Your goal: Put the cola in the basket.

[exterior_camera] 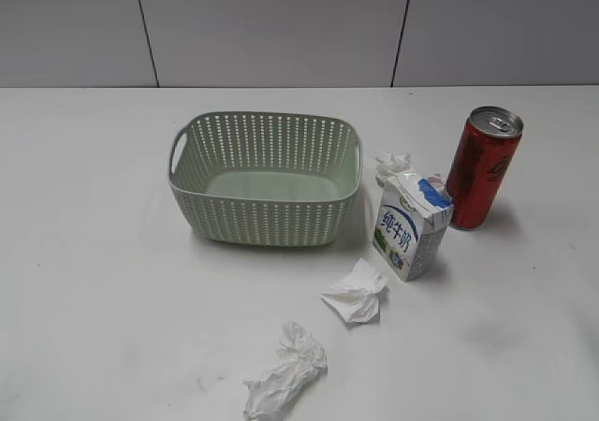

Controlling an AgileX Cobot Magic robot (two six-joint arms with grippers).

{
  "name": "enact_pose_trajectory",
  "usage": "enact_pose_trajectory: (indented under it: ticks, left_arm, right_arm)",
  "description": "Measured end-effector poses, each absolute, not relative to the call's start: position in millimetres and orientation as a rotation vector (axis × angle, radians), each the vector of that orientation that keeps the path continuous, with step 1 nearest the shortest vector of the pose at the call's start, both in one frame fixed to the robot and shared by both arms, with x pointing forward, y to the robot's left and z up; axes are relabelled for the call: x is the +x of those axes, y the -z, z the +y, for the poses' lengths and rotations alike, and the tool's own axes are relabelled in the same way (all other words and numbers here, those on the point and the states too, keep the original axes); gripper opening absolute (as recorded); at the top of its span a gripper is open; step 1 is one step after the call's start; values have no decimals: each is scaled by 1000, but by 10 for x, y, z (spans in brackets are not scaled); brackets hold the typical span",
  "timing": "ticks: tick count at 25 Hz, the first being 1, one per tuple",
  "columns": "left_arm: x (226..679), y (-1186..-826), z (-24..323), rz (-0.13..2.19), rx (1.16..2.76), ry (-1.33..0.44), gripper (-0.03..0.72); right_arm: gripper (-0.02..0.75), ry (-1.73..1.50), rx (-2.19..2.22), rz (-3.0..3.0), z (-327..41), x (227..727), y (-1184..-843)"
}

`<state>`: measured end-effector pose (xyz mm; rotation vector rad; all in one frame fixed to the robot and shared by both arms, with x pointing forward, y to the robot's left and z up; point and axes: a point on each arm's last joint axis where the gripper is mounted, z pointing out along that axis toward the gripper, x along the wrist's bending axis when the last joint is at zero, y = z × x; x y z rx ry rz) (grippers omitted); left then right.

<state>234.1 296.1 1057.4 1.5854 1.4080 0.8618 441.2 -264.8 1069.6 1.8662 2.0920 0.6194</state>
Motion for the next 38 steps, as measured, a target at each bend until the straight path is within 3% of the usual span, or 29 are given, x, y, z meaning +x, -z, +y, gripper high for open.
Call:
enact_pose_trajectory:
  ticks: [13,18,38]
  left_arm:
    - [2341,-10574,2961,1408,1585,-862,229]
    - [2341,-10574,2961,1408,1585,-862,229]
    - [2341,-10574,2961,1408,1585,-862,229]
  right_arm:
    - [592,-595,1739,2328,-2072,5567,-10438]
    - [592,-505,1807,2312,-2005,5882,-10238]
    - [592,-439,1862,2302,-1944,6193,-9741]
